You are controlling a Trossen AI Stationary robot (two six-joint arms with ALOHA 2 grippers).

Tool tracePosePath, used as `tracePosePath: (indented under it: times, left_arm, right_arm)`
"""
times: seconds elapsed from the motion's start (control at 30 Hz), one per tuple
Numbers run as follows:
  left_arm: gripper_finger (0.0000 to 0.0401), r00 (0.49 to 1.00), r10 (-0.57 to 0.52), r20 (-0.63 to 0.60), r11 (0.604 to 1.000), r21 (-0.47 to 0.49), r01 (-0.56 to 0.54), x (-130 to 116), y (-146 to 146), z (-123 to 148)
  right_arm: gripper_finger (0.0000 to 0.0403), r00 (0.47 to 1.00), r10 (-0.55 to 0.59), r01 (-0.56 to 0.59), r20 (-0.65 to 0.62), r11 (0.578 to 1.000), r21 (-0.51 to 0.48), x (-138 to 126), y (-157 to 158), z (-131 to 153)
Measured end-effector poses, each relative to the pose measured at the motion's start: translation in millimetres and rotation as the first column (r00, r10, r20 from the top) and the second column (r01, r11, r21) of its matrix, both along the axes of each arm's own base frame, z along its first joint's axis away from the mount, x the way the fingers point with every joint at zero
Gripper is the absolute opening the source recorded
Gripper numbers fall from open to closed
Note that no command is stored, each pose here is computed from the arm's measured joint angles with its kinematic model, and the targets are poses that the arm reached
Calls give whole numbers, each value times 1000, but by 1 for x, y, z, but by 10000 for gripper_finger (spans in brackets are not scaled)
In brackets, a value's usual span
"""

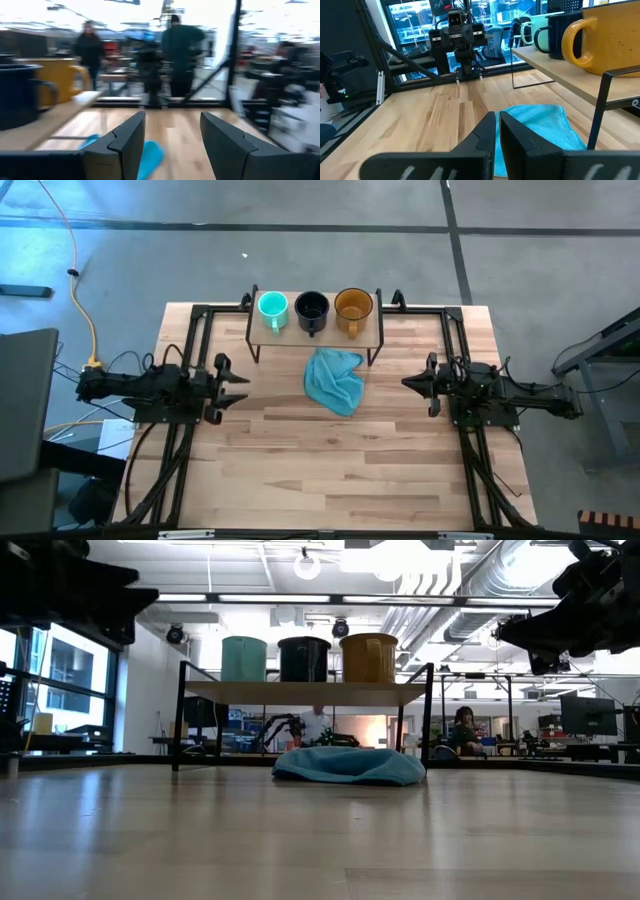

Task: Stack small to large cups/mugs on shelf
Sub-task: Return to Home Position

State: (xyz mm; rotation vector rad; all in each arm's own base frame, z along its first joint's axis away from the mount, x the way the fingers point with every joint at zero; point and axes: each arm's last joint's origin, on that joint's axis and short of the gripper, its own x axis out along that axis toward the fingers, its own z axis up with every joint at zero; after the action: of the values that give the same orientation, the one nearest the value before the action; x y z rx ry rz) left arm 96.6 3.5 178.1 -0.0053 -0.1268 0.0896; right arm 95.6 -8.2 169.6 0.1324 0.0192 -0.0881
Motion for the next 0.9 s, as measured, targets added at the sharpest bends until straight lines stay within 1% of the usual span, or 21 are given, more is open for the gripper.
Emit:
tracePosePath:
  times: [0.1,0.17,0.3,0.43,0.53,0.8,0.9]
  left_arm:
    - [179,997,-77,-20,997,4,77,0,-2,-2]
    - [179,995,-94,-33,995,12,94,0,-3,-3]
    - [179,989,-83,-122,996,19,86,1,-3,-12]
    - [179,991,-57,-125,994,82,67,1,-2,-11]
    - [179,993,-27,-118,994,105,39,1,-1,-10]
    - [179,993,-26,-118,994,101,38,1,-1,-10]
    - [179,992,-43,-119,994,98,54,1,-2,-11]
  right_arm:
    - [16,1000,0,0,1,1000,0,0,0,0]
    - [16,1000,0,0,0,1000,0,0,0,0]
    - [16,1000,1,-1,0,1000,0,0,0,0]
    - [16,1000,1,-1,0,1000,0,0,0,0]
    - [16,1000,1,-1,0,1000,0,0,0,0]
    - [16,1000,1,-1,0,1000,0,0,0,0]
    - [16,1000,1,-1,0,1000,0,0,0,0]
